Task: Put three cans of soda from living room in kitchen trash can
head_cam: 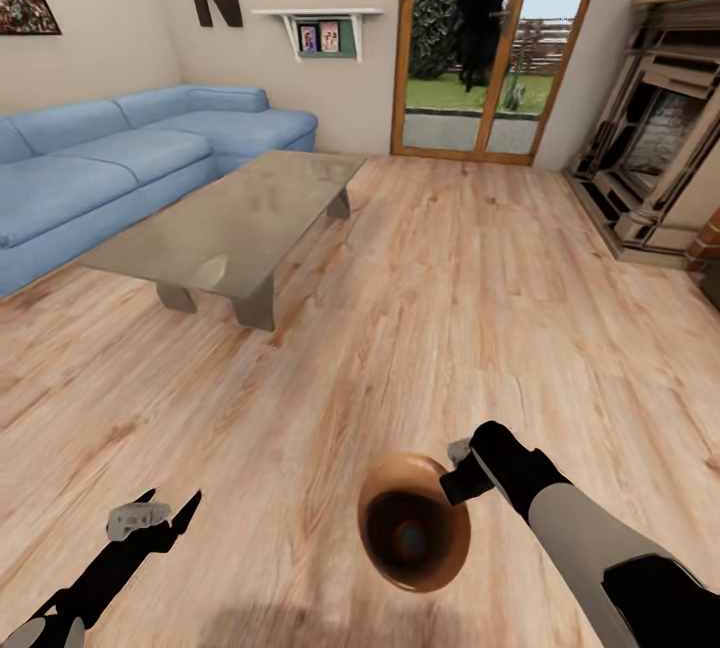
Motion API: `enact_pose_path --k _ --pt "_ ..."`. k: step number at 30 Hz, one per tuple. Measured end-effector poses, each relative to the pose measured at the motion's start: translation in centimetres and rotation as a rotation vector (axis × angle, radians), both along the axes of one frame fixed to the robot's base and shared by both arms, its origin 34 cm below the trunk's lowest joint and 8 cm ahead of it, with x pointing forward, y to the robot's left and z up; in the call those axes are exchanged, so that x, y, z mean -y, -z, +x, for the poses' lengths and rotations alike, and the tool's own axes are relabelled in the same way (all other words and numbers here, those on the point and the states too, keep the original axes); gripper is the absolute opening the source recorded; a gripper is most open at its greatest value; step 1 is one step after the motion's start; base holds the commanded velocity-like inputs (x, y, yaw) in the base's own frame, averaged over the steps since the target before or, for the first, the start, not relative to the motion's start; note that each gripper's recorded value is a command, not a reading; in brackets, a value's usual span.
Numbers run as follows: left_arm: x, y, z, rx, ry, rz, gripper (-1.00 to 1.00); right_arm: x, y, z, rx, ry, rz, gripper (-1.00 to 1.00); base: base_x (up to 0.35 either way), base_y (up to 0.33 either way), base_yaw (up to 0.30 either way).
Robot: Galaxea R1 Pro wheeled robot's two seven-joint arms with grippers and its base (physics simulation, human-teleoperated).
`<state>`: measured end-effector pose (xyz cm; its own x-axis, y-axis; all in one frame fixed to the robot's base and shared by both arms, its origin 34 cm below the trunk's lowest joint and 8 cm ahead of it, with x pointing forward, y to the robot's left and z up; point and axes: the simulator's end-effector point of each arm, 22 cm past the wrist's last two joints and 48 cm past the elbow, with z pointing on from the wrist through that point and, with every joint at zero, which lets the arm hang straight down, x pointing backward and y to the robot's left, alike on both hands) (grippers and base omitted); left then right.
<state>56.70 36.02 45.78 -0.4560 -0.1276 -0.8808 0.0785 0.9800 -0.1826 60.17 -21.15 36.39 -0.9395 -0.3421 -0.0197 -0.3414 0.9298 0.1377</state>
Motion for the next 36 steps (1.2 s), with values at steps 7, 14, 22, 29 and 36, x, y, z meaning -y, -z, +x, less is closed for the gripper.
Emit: enact_pose_path --k 7,14,22,29,36 --pt "0.0 0.0 0.0 0.000 0.000 0.000 1.00 -0.2 0.0 0.0 0.000 -0.002 0.003 -1.00 0.000 0.318 0.254" --pt "0.0 0.0 0.0 0.000 0.001 -0.001 1.00 -0.4 0.0 -0.1 -0.001 -0.002 0.006 -1.00 0.001 0.318 0.254" --pt "0.0 0.0 0.0 0.000 0.001 -0.001 1.00 -0.9 0.0 -0.2 -0.003 -0.005 0.012 -1.00 0.081 0.318 0.254" --pt "0.0 0.0 0.0 0.000 0.001 -0.001 1.00 -1.2 0.1 -0.4 -0.006 -0.008 0.014 -1.00 0.145 0.312 0.254" --pt "0.0 0.0 0.0 -0.001 0.001 -0.001 1.00 -1.2 0.2 -0.5 -0.007 -0.013 0.012 -1.00 0.238 0.249 0.254"
